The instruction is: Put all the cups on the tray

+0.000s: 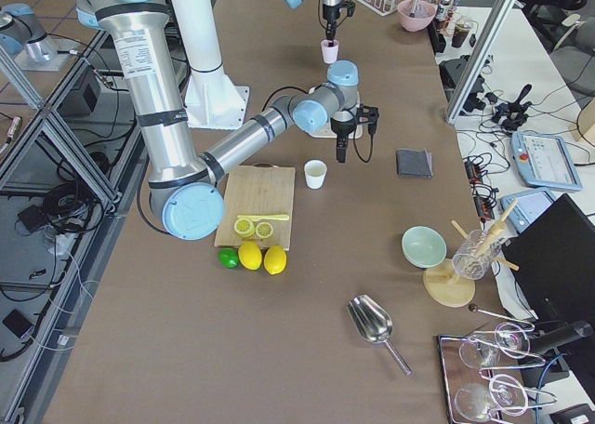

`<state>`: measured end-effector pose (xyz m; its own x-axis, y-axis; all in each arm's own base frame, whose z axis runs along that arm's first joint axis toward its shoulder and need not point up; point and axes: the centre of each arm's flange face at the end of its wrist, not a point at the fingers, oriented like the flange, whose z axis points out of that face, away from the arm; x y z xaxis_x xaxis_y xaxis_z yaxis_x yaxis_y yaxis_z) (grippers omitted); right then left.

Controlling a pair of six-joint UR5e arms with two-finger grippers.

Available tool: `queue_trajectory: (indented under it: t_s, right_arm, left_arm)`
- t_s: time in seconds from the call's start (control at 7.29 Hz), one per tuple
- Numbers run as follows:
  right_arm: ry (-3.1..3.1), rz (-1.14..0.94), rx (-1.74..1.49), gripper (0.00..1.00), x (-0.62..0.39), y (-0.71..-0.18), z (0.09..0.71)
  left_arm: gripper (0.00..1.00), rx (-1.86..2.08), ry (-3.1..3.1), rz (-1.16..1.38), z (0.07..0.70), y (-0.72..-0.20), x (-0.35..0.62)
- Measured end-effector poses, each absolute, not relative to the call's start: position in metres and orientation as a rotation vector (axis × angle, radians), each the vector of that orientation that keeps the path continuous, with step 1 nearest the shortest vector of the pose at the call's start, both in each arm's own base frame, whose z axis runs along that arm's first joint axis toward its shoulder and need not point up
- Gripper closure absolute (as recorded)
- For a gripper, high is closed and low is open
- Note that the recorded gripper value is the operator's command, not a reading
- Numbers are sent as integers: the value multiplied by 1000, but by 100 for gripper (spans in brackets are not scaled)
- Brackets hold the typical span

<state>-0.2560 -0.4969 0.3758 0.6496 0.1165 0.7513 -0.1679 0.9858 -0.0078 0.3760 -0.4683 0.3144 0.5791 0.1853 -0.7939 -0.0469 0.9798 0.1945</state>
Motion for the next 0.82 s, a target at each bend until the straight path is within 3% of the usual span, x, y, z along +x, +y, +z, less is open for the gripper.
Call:
queue_trajectory:
  t_s: [0.55,0.69,0.82]
  right_arm:
    - [-815,115,52,0,-229,-483,423]
    - [-809,110,48,0,-228,-481,428]
    - [-807,114,44,0,-227,-480,430]
  left_arm:
    - [100,133,909,106,252,-454,495]
    - [19,132,907,102,247,-457,506]
    - [2,136,910,102,243,-458,510]
